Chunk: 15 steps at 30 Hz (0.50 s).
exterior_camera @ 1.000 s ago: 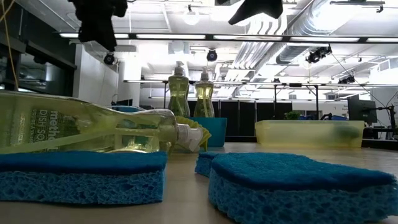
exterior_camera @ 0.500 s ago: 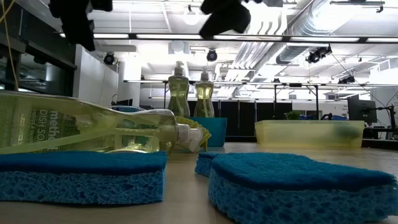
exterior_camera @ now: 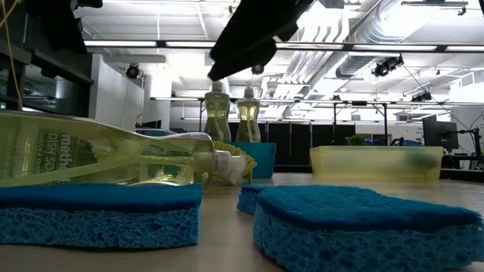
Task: Pick & Place Kitchen Sink Supplies
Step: Put the yellow soap dispenser into the blue bin
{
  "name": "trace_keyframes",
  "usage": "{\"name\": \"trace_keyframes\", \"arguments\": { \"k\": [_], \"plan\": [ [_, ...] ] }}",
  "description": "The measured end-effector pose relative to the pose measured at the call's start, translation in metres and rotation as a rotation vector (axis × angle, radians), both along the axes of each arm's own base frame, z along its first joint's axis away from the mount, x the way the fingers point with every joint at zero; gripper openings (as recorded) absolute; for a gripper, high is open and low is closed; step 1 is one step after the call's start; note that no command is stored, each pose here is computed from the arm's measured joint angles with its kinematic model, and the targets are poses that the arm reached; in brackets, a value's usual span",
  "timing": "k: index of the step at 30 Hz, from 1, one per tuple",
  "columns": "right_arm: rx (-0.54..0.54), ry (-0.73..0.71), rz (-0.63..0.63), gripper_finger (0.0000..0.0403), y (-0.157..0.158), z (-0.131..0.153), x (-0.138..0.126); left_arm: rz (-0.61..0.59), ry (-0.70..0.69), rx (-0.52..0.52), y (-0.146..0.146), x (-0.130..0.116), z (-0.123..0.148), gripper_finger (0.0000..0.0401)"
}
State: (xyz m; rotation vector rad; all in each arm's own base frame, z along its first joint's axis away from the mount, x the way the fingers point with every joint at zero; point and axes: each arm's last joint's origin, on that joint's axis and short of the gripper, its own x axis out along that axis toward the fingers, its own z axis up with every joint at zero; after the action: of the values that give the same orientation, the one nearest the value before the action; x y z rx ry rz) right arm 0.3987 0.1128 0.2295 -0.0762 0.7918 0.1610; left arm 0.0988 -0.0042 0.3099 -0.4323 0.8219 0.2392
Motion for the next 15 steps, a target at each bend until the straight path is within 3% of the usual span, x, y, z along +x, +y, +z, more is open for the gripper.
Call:
{"name": "trace_keyframes", "arguments": {
  "k": [15],
  "plan": [
    [-0.244, -0.07, 0.071, 0.0262, -0.001, -0.029, 0.02, 0.034, -0.013, -0.005, 0.001, -0.003, 0.0, 0.0092]
  ]
}}
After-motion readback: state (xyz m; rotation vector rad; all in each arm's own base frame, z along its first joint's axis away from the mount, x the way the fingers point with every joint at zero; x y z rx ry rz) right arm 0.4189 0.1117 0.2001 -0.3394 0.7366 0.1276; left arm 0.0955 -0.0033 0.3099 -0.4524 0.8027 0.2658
